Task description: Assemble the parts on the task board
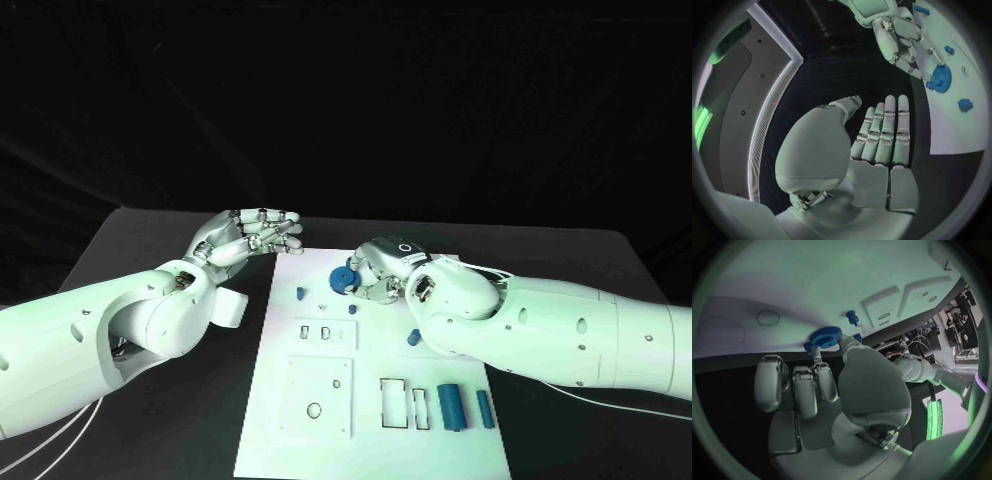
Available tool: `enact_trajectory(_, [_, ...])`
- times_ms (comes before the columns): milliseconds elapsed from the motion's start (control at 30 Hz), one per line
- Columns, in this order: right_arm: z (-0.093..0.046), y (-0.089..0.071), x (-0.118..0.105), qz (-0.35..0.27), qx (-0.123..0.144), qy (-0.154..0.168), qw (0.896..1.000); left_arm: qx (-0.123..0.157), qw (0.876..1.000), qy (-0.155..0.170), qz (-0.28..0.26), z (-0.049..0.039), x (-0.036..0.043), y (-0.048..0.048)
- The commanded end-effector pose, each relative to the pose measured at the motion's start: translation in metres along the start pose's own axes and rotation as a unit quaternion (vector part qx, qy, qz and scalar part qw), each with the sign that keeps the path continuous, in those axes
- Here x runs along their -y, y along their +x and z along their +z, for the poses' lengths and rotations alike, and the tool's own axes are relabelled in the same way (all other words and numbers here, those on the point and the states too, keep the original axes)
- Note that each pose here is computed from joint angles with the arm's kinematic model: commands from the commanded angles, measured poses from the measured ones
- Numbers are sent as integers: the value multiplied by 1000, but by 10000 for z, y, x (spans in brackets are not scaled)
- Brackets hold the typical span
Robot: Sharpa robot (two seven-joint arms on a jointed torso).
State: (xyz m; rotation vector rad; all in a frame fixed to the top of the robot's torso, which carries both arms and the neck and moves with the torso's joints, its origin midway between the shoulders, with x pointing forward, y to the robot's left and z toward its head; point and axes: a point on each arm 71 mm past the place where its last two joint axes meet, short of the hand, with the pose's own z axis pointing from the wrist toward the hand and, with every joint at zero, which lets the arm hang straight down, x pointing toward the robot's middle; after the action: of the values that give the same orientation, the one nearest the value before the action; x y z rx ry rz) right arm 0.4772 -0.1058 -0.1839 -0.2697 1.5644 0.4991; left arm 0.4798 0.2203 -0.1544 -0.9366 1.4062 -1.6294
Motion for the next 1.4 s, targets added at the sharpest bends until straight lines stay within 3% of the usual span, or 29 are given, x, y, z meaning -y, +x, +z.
enact_trajectory(33, [-40, -12, 26, -5, 3, 0, 1000, -9, 1000, 4, -2, 5, 8, 21])
enact_trajectory(167, [-128, -62, 96, -1, 15, 4, 1000, -8, 1000, 4, -1, 6, 7, 14])
enact_trajectory(400, [-391, -306, 336, 48, 63, 7, 997, -5, 1000, 3, 0, 7, -3, -7])
enact_trajectory(533, [-544, -441, 552, 92, 65, 17, 993, -4, 1000, 3, 0, 8, -13, -16])
enact_trajectory(733, [-793, -561, 1042, 156, 46, 31, 986, -1, 1000, 1, 2, 16, -33, -37])
enact_trajectory(1033, [-1004, -504, 1554, 173, 34, 40, 983, -1, 1000, 0, 1, 16, -58, -41])
enact_trajectory(1400, [-1073, -346, 1753, 160, 12, 51, 986, -3, 1000, -2, 0, 25, -75, -25])
